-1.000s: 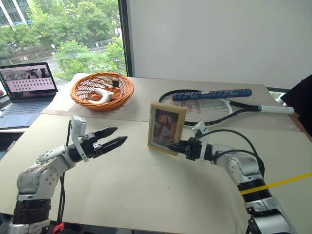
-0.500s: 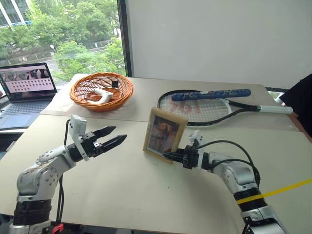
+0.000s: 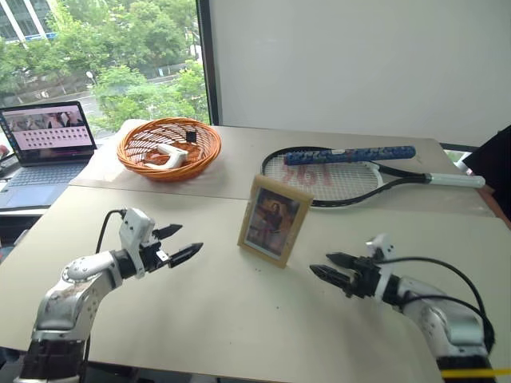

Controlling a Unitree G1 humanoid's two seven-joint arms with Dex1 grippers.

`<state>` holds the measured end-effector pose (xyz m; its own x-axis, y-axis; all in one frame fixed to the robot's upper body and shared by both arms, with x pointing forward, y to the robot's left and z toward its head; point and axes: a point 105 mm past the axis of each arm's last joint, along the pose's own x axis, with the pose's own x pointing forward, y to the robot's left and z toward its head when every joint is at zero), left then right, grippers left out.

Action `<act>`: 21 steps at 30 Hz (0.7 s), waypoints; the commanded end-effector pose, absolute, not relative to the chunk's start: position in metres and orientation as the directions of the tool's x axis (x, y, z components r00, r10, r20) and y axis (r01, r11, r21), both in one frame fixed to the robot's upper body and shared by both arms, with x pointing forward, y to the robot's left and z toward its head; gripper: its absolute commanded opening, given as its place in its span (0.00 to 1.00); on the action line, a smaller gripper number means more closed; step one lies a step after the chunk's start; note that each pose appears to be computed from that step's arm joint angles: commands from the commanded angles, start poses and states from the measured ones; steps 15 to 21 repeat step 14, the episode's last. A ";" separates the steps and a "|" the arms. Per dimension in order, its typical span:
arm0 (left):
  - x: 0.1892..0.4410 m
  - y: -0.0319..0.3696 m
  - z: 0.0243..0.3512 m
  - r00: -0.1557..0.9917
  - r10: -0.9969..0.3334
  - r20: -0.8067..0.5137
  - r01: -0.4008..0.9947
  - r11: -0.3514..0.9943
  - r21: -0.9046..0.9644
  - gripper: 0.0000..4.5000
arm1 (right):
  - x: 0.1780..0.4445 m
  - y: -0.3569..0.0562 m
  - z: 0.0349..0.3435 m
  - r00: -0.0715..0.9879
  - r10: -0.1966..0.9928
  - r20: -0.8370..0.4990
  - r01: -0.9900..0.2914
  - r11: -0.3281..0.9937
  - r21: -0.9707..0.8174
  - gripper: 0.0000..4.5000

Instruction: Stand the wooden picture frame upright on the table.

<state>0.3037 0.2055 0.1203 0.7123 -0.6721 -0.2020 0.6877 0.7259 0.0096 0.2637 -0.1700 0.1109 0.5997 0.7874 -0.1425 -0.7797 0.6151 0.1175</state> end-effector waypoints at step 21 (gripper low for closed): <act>0.323 0.189 0.127 0.750 -0.646 -0.141 0.661 0.724 0.199 1.00 | 0.268 -0.181 0.135 0.749 0.645 -0.155 -0.663 0.724 -0.189 1.00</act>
